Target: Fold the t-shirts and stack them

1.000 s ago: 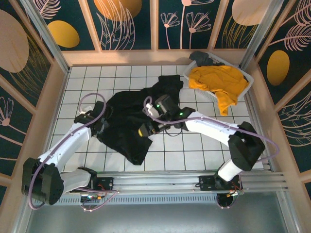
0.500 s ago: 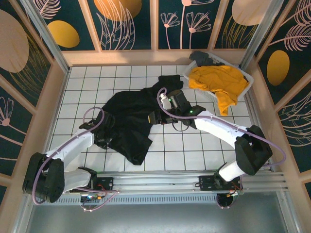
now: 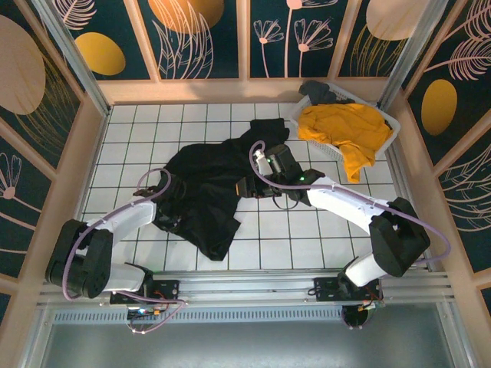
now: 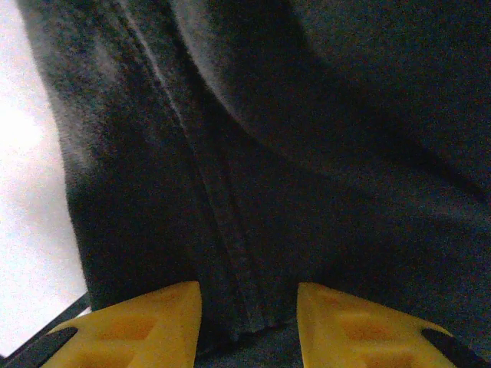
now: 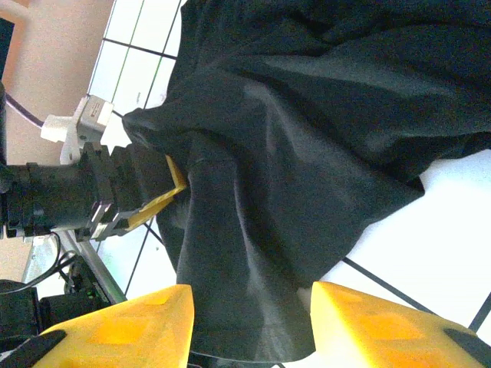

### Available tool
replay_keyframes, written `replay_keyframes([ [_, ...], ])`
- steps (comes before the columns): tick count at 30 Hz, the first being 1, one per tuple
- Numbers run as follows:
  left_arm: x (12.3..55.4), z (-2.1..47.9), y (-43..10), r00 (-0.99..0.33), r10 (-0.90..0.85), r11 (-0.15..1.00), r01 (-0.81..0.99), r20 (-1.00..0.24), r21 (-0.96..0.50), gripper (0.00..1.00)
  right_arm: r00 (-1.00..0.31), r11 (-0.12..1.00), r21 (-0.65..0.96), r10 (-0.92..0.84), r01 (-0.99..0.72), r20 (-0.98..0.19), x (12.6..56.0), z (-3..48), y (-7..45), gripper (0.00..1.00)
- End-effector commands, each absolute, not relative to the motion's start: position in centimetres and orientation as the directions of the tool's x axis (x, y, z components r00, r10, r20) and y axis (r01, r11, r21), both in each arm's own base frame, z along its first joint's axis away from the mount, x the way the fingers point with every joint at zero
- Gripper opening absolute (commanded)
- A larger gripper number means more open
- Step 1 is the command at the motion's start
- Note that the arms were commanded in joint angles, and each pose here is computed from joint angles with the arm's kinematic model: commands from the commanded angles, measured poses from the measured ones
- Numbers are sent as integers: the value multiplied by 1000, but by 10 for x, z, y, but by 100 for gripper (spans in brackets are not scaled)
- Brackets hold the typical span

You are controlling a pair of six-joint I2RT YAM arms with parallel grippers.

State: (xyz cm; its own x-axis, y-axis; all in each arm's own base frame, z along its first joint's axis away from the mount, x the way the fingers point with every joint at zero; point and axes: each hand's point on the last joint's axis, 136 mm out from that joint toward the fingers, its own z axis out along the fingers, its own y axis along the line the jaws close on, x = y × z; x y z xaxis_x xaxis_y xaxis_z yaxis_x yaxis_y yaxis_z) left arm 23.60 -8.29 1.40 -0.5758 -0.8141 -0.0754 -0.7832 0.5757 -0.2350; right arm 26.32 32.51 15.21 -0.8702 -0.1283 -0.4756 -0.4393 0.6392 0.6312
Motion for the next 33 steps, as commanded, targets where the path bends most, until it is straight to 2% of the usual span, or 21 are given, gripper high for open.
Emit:
replay_keyframes([
  [1,245,13,-85,-567,-820,566,-786,-76,-247,37,-865,638,637,-95,-433,-492,266,157,322,44],
  [7,245,5,-85,-582,-809,583,-780,-77,-227,26,-867,653,629,-89,-422,-490,268,153,319,43],
  [11,247,14,-82,-590,-802,595,-774,-97,-217,12,-868,661,624,-85,-416,-489,270,151,318,43],
  [15,246,38,-74,-575,-805,593,-773,-146,-227,8,-871,673,618,-81,-407,-485,272,147,315,43],
  [25,221,72,-57,-535,-824,567,-781,-187,-261,8,-919,784,549,-67,-290,-389,298,100,313,40],
  [33,207,67,-50,-508,-839,544,-793,-196,-274,10,-941,845,502,-3,-183,-338,337,70,329,54],
])
